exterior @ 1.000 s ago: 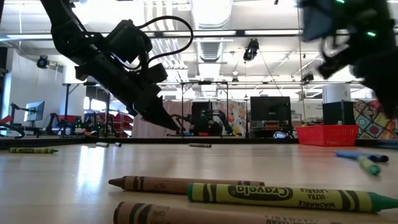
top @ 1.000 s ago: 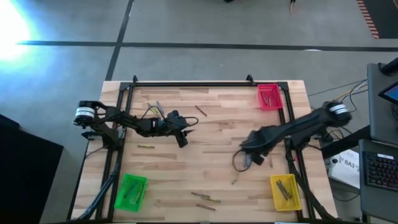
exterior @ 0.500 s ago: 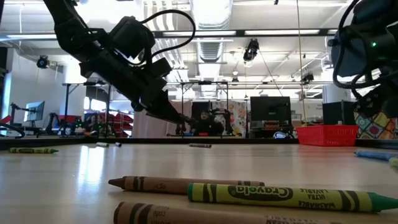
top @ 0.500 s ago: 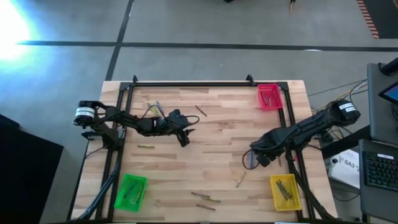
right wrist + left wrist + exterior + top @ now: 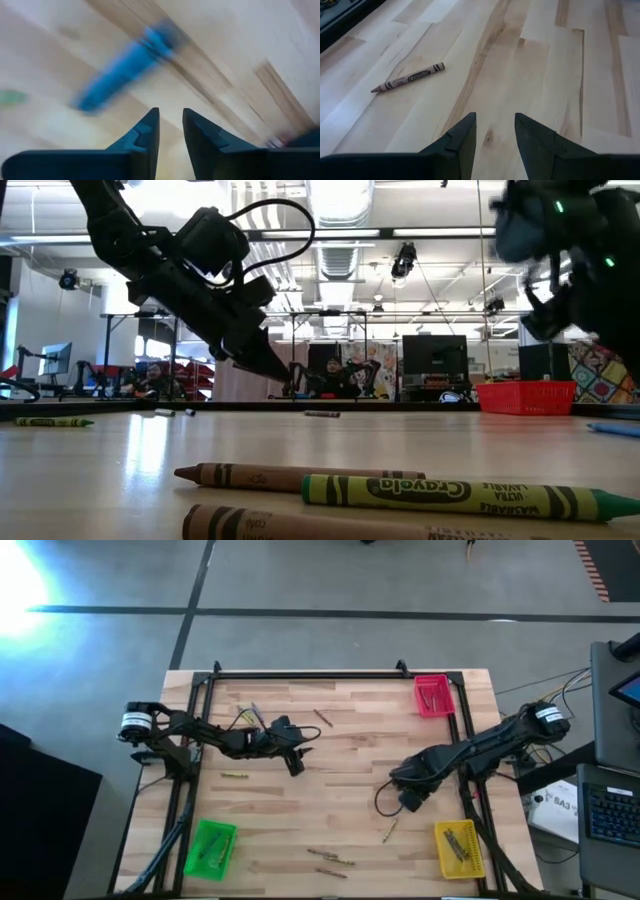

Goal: Sort crayons
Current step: Put the blue crayon into the red bin

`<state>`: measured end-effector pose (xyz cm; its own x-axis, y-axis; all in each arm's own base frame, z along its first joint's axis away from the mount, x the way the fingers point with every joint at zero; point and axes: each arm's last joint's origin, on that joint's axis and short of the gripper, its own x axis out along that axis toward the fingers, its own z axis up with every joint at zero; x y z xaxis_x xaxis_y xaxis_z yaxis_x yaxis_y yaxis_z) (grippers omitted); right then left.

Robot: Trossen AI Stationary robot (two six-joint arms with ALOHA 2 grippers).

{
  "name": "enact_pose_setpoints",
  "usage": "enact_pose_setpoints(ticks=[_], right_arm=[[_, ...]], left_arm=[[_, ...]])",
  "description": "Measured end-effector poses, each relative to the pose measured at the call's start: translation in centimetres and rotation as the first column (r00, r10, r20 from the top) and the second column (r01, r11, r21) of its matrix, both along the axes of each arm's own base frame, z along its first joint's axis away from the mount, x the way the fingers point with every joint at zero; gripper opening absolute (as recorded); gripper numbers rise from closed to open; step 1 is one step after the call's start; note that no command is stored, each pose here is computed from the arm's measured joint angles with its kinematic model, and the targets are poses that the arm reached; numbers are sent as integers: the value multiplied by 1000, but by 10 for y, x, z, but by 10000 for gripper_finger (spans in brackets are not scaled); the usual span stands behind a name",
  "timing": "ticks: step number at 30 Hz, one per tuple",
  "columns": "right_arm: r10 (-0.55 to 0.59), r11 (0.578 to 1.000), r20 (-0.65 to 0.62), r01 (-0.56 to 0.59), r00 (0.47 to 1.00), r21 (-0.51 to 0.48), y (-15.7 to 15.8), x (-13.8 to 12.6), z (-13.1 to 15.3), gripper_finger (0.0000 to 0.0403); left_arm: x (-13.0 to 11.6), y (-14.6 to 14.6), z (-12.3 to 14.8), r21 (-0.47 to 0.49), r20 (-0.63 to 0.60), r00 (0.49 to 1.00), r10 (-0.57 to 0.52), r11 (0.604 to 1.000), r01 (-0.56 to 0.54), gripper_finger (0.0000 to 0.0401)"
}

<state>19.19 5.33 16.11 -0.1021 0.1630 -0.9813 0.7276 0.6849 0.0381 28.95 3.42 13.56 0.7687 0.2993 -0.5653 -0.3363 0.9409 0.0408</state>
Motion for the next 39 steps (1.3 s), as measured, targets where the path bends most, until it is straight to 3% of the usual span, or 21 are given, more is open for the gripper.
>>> enact_pose_setpoints(ticks=[5,12,16,30,39], right_arm=[[9,1000,66,-7,998,-29,2,4,7,115],[-40,991,32,44,999,-126,2,2,-5,188],[-56,992,67,63,996,-113,3,5,-8,202],[-138,984,77,145,987,-104,1,-3,-25,136],[-98,991,85,105,991,-82,1,-4,-28,75]], left_arm=[[-1,0,-1,-3,-8,1000,1,1000,-1,118],[-2,0,-3,-6,-31,1000,2,1000,-2,118],[-2,0,-3,-6,-37,999,2,1000,-2,118],[-2,0,-3,-6,-36,999,2,1000,-2,118],[-2,0,-3,-7,-36,999,2,1000,-2,118]])
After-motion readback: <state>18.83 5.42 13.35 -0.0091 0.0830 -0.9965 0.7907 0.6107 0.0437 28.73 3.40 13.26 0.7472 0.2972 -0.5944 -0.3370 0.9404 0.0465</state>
